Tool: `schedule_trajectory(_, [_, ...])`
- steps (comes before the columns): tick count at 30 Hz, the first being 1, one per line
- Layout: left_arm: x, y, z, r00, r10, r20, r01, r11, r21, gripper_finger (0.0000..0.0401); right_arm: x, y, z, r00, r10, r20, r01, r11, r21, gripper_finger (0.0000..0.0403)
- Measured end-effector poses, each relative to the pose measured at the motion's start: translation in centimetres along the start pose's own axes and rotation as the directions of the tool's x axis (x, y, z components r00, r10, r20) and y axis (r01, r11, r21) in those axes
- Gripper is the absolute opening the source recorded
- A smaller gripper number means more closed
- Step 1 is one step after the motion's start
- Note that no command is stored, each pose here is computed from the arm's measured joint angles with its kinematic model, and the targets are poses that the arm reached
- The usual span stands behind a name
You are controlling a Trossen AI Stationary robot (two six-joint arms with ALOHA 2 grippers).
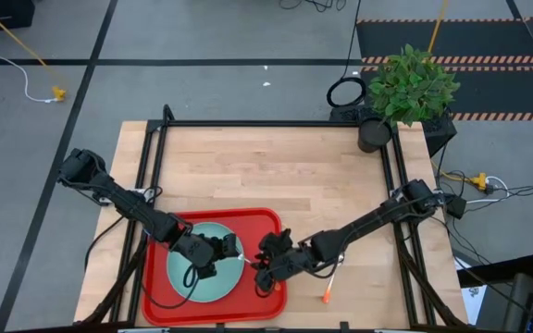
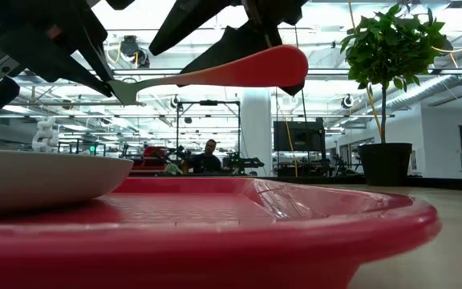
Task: Pick and place plate/cup/fork/spoon on tray
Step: Put the orange fork on the tray
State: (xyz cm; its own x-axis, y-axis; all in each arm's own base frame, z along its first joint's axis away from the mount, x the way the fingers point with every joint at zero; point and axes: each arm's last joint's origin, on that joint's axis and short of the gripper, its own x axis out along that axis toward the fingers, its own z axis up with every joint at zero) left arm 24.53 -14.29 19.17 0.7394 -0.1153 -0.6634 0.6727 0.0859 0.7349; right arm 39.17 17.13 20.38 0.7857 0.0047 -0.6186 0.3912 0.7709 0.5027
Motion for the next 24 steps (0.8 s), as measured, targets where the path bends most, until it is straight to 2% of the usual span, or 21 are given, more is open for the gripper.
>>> schedule_trajectory(9, [0.0,0.0,0.0,1.0,0.0,0.0,0.0,0.999,0.035,0.0006,1.6,-0.9,-0.3,0.998,0.016,-0.068,-0.016,1.0,-0.003,0.0123])
schedule_trajectory(17, [0.0,0.0,0.0,1.0,-0.001,0.001,0.001,0.999,0.043,0.0008,2.0,-1.0,0.0,0.997,0.032,-0.063,-0.032,0.999,0.0,0.0121])
schedule_trajectory(24, [0.0,0.0,0.0,1.0,-0.001,-0.002,0.002,0.999,0.047,0.0013,2.0,-1.0,0.0,0.997,0.037,-0.067,-0.037,0.999,0.002,0.0075])
